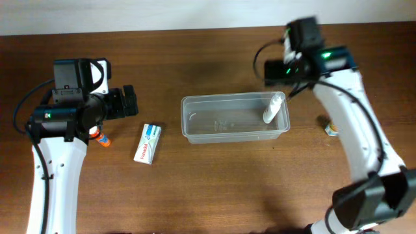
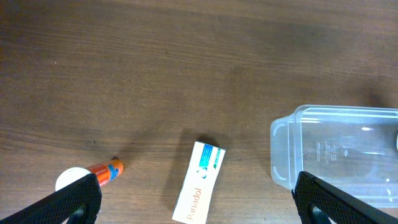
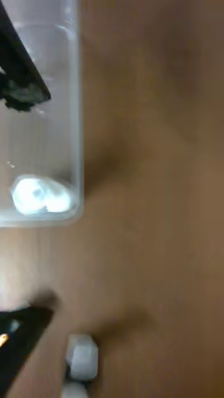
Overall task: Pack container
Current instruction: 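Move the right gripper to the dark bottle and grasp its cap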
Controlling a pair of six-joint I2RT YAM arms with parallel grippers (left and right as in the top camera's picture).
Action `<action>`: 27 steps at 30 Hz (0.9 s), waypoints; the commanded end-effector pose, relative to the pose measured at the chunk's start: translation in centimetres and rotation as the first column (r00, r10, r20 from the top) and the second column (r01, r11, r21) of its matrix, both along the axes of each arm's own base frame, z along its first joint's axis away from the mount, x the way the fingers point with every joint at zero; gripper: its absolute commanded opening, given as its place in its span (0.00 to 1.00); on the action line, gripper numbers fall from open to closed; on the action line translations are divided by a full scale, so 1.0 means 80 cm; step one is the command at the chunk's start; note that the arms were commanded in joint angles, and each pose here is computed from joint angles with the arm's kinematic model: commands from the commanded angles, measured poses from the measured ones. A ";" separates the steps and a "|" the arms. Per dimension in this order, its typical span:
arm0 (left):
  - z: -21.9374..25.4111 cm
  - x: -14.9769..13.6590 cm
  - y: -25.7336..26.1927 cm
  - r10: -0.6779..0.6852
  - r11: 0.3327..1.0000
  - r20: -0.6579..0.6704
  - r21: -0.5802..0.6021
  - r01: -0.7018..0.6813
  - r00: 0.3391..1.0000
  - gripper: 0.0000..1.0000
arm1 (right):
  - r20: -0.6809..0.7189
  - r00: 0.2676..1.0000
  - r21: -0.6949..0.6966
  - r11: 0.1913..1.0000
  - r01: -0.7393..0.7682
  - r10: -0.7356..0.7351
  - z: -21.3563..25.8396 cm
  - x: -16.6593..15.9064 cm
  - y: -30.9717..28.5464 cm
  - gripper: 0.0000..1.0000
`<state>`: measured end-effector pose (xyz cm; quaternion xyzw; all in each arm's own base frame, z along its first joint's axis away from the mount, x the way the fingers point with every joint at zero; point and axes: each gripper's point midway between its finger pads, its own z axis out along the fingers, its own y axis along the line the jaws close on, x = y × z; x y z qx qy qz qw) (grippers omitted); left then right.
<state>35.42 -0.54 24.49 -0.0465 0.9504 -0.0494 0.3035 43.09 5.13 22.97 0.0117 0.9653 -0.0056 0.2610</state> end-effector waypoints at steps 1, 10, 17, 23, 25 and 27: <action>0.010 0.004 0.001 -0.013 1.000 0.022 0.002 0.013 1.000 0.99 | 0.173 0.973 -0.068 0.984 0.167 -0.153 0.089 0.005 -0.077 0.99; 0.010 0.005 0.001 -0.013 1.000 0.022 0.001 0.013 1.000 0.99 | -0.001 0.964 -0.052 0.962 0.266 -0.267 0.028 -0.010 -0.209 0.98; 0.010 0.005 0.001 -0.013 1.000 0.022 0.001 0.013 1.000 0.99 | -0.216 0.936 -0.058 0.961 0.271 -0.277 -0.081 -0.004 -0.259 0.98; 0.010 0.004 0.001 -0.013 1.000 0.022 0.002 0.013 1.000 0.99 | -0.294 0.916 -0.055 0.962 0.268 -0.272 -0.141 0.009 -0.264 0.98; 0.010 0.004 0.000 -0.013 1.000 0.022 0.002 0.013 1.000 0.99 | -0.308 0.911 -0.058 0.961 0.271 -0.275 -0.153 0.010 -0.267 0.99; 0.010 0.004 0.001 -0.013 1.000 0.022 0.002 0.013 1.000 0.99 | -0.316 0.906 -0.060 0.959 0.275 -0.280 -0.163 0.011 -0.271 1.00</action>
